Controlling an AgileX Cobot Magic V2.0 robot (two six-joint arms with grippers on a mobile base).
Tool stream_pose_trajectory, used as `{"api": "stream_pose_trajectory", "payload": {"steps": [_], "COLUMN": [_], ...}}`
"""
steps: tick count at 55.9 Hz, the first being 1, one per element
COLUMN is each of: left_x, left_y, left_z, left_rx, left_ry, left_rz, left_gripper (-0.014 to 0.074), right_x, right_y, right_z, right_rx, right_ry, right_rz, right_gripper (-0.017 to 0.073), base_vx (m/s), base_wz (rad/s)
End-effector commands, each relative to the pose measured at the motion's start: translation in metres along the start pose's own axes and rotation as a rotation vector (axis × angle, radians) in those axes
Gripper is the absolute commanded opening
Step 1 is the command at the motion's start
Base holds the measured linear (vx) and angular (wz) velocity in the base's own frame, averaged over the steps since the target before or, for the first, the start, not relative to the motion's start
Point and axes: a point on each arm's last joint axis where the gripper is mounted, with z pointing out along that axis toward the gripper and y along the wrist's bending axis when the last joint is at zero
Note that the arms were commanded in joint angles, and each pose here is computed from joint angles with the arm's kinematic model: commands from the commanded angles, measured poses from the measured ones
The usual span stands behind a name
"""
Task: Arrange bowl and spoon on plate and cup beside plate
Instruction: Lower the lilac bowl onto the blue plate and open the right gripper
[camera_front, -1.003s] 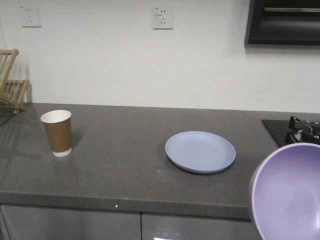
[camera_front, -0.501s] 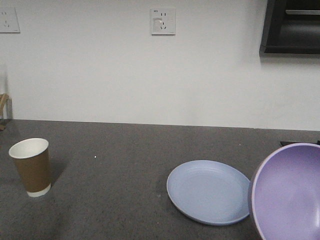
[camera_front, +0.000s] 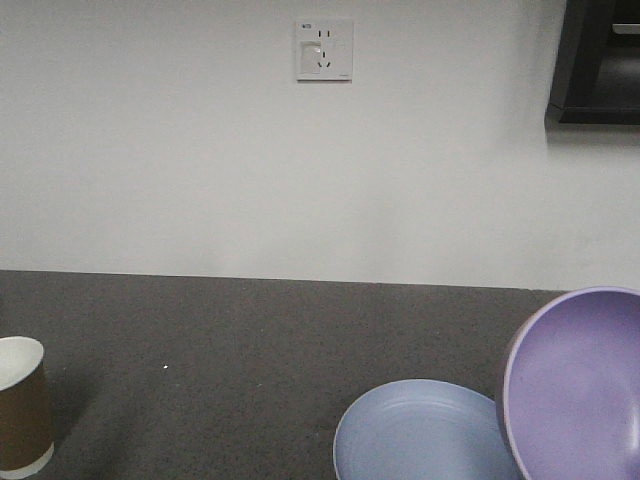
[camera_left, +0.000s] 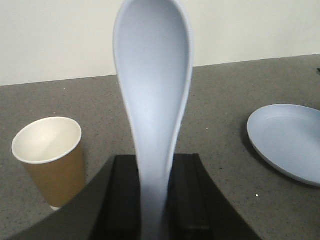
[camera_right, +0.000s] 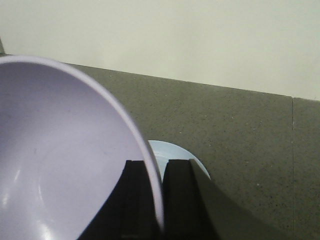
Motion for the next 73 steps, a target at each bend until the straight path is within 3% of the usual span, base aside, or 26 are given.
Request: {"api": "stream_pose_trajectory", "payload": {"steps": [1, 52, 59, 73], "left_x": [-0.014, -0.014, -0.014, -0.012], "left_y": [-0.001, -0.001, -0.001, -0.001], "left_z": [-0.005, -0.005, -0.005, -0.004], "left_rx": [0.006, 0.006, 0.007, 0.008], "left_ry": [-0.102, -0.102, -0.099, -0.076], "left_rz": [-0.01, -0.01, -0.01, -0.01], "left_gripper": [-0.0006, -0.0006, -0.0006, -0.0006], "right_x": [-0.014, -0.013, -0.009, -0.008], "right_y": [0.0, -0.001, -0.001, -0.018], "right_z": [-0.004, -0.003, 0.006, 0.041], "right_rx": [0.022, 0.02, -0.043, -0.095], "right_ry": [-0.088, -0.082, -0.021, 0.08], "right_rz": [0.012, 0.015, 0.059, 0.227], "right_gripper": [-0.0009, -0.0009, -0.0009, -0.0009], "base_vx": [0.16, 0.02, 0.0, 0.0], "base_wz": [-0.04, -0.01, 0.0, 0.0]}}
